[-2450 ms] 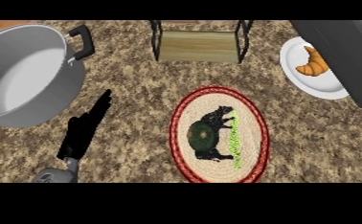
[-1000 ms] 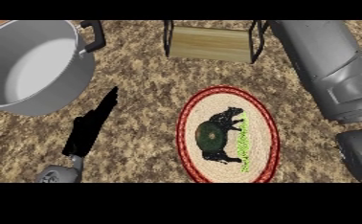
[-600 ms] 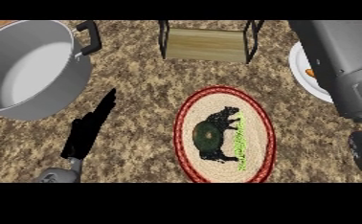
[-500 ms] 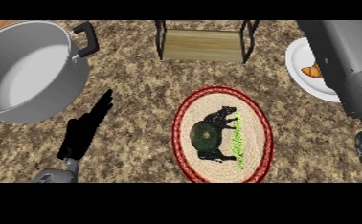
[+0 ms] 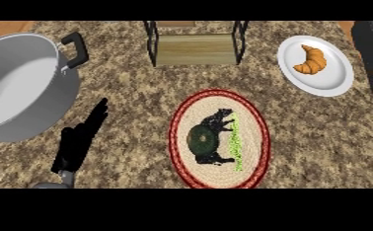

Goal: Pick the can from the placemat and place it in the tiered shelf

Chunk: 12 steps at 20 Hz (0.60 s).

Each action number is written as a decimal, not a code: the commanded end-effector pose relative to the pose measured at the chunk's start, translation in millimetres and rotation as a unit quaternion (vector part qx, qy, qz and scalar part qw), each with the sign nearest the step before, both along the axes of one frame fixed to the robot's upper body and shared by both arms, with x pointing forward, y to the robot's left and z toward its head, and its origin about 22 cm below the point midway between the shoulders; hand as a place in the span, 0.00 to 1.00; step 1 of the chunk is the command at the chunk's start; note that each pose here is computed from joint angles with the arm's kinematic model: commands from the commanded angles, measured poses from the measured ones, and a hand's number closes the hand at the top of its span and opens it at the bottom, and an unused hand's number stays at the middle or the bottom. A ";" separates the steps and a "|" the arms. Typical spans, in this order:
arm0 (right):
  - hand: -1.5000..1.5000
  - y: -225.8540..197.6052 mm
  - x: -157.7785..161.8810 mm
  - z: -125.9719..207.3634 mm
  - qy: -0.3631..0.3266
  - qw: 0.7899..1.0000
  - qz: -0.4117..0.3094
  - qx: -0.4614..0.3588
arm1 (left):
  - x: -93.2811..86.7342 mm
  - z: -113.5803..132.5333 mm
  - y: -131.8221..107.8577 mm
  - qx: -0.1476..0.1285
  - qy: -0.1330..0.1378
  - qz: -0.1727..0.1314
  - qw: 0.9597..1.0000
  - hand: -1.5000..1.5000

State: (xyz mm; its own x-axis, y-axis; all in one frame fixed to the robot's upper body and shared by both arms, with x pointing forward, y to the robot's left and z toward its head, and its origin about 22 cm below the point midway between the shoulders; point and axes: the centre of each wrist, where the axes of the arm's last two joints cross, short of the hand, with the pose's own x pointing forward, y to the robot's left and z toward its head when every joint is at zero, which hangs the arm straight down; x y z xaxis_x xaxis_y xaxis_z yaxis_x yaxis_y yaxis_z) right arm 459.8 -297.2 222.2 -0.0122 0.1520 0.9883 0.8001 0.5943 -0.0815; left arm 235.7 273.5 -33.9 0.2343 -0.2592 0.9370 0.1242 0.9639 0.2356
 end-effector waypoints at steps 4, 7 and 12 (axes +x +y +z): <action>0.00 -54.4 -48.3 -17.0 0.006 0.999 0.038 -0.037 | -7.8 -9.8 -4.1 0.000 0.011 0.008 1.000 0.50; 0.00 -72.3 -77.0 -18.7 0.001 0.998 0.045 -0.047 | 0.1 -3.8 -0.2 0.001 -0.004 0.013 1.000 0.50; 0.00 -92.1 -121.9 -19.9 0.027 0.996 0.061 -0.066 | -15.4 -15.2 -6.5 0.004 -0.003 -0.002 1.000 0.50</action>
State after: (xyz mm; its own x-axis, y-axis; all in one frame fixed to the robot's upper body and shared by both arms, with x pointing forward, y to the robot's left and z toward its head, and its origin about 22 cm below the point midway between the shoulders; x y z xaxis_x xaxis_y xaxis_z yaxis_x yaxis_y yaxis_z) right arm 371.6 -375.7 207.6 -0.0112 0.2486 0.9686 0.7362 0.6576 -0.1603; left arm 235.5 274.1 -36.4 0.2274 -0.2615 0.9380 0.1167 0.9636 0.2404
